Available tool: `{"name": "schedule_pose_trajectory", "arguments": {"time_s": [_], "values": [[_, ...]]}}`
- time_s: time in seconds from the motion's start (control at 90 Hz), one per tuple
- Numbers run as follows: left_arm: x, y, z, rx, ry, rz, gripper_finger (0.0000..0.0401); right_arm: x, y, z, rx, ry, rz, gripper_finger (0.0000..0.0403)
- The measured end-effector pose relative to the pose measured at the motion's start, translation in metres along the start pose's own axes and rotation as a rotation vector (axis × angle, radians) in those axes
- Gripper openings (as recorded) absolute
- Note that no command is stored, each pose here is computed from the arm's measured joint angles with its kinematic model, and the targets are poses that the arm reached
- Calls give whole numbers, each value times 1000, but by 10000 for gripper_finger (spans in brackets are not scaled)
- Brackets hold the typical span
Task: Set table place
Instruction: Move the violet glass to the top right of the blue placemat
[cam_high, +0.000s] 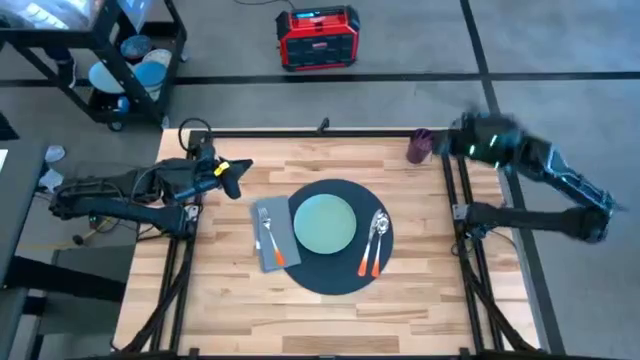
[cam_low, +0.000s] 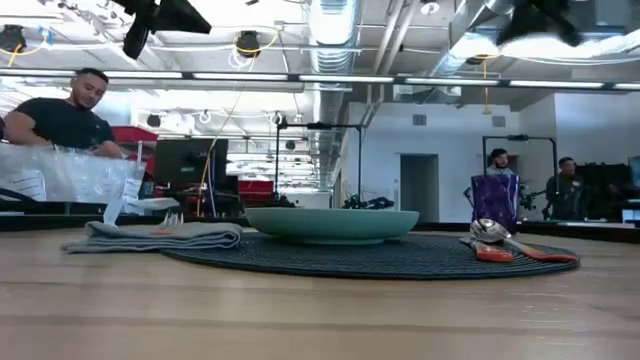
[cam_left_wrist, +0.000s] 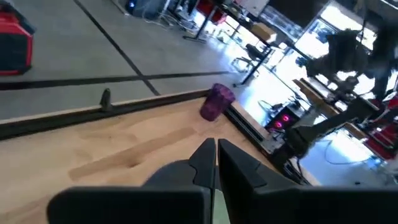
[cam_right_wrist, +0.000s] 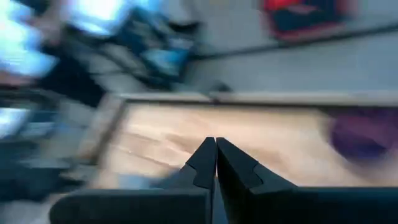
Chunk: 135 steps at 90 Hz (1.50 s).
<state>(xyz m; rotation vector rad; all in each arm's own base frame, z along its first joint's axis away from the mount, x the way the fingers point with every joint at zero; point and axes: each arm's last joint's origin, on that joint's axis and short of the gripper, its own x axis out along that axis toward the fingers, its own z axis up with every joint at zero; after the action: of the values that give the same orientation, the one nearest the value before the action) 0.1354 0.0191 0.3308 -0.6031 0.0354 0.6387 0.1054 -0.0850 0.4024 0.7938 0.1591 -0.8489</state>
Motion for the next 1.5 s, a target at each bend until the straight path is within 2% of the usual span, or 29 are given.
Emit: {"name": "schedule_pose_trajectory", "arguments": {"time_s": [0.111, 0.2, 0.289, 0.367, 0.478, 0.644, 0.778, 0.933, 1.156, 1.356, 1.5], "values": [[-2, 2, 1, 10, -6, 1, 0, 10, -22, 43, 19, 99, -53, 0], [-5, 3, 2, 9, -4, -5, 0, 24, -49, 64, 84, 232, -76, 0], [-9, 4, 4, 13, -14, -14, 0, 41, -74, 66, 145, 396, -95, 0], [-13, 7, 6, 10, -21, -20, 0, 50, -81, 60, 119, 507, -91, 0], [-19, 9, 9, 6, -41, -29, 0, 49, -74, 64, 70, 448, -72, 0], [-25, 12, 12, -2, -62, -39, 0, 60, -77, 44, -27, 447, -170, 0], [-27, 13, 13, 13, -70, -45, 0, 70, -79, 37, -9, 364, -214, 0], [-29, 13, 13, 13, -69, -48, 0, 85, -86, 26, -41, 407, -319, 0], [-29, 16, 10, 40, -37, -29, 0, 106, -92, 21, -20, 454, -441, 0], [-29, 17, 7, 57, 6, -31, 0, 125, -95, 18, 14, 437, -567, 0], [-29, 17, 7, 63, 18, -44, 0, 141, -103, 7, 24, 567, -657, 5]]}}
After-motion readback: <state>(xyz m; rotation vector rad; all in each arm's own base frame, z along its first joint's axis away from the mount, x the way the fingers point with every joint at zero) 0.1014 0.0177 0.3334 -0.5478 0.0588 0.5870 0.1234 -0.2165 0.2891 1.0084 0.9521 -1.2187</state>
